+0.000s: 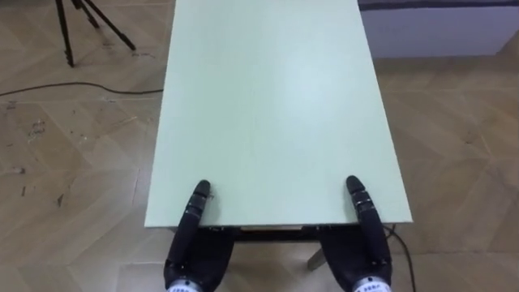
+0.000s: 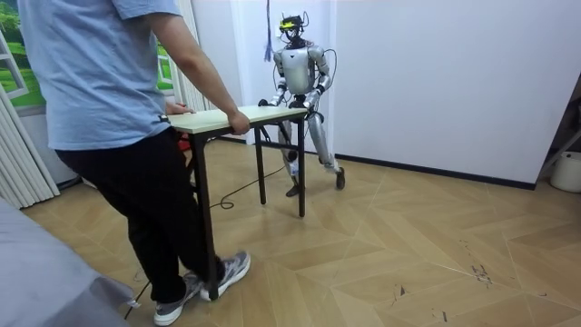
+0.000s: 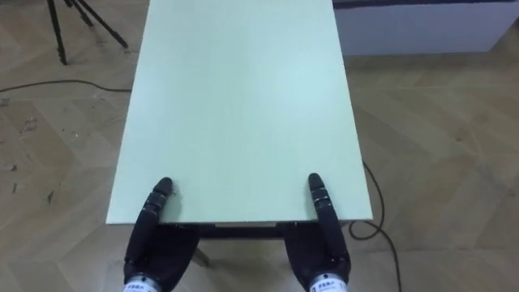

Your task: Move table with human

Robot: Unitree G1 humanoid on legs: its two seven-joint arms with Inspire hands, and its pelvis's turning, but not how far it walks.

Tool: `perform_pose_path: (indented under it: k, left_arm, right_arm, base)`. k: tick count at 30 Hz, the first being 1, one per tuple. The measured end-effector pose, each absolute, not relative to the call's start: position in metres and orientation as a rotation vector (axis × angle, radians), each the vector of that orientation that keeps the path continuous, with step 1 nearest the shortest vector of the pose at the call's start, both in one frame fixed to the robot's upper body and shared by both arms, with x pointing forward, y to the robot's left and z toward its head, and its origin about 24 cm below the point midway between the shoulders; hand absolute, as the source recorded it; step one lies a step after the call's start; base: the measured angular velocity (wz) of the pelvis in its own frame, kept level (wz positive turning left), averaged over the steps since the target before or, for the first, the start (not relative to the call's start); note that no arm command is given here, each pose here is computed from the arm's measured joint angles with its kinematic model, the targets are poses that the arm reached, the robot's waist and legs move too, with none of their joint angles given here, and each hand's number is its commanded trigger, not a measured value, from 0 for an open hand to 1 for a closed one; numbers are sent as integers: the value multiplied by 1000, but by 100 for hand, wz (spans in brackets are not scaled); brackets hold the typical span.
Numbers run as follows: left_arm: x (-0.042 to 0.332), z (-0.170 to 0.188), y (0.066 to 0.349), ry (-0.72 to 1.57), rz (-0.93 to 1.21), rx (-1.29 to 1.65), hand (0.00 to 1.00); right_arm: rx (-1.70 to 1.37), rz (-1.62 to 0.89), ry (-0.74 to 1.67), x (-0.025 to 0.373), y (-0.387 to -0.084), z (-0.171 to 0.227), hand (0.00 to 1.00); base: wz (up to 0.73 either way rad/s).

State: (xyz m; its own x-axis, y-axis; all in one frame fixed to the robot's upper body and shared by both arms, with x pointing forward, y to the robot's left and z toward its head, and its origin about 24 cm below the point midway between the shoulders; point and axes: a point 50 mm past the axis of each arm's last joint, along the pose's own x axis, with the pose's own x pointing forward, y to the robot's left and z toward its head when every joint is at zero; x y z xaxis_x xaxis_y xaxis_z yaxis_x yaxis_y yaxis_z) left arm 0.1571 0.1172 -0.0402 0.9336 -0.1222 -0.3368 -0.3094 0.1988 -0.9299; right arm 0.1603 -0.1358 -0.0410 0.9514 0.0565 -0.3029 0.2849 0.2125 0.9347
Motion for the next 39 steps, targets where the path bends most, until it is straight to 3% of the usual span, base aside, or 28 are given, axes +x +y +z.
perform_pose_path:
  k: [10,14,20,25,37,39]
  left_arm:
    - [193,-29,110,359,1,-1312,100]
    - [176,-46,110,411,52,-1356,100]
    - [176,-47,104,425,45,-1379,100]
    - [172,-49,103,454,18,-1330,100]
    - [170,-47,118,420,37,-1285,100]
    - [170,-45,110,424,19,-1287,100]
  right_arm:
    - [1392,-115,182,177,-151,-31,100]
    - [1355,-117,239,167,-154,-42,100]
    - [1335,-108,244,169,-162,-41,100]
    - [1390,-193,247,146,-161,-47,100]
    - [1416,-154,292,147,-146,-50,100]
    - [1414,-158,273,145,-152,-50,100]
  base:
    - [16]
    - [6]
    - [18]
    - [62]
    - [-23]
    - [-34]
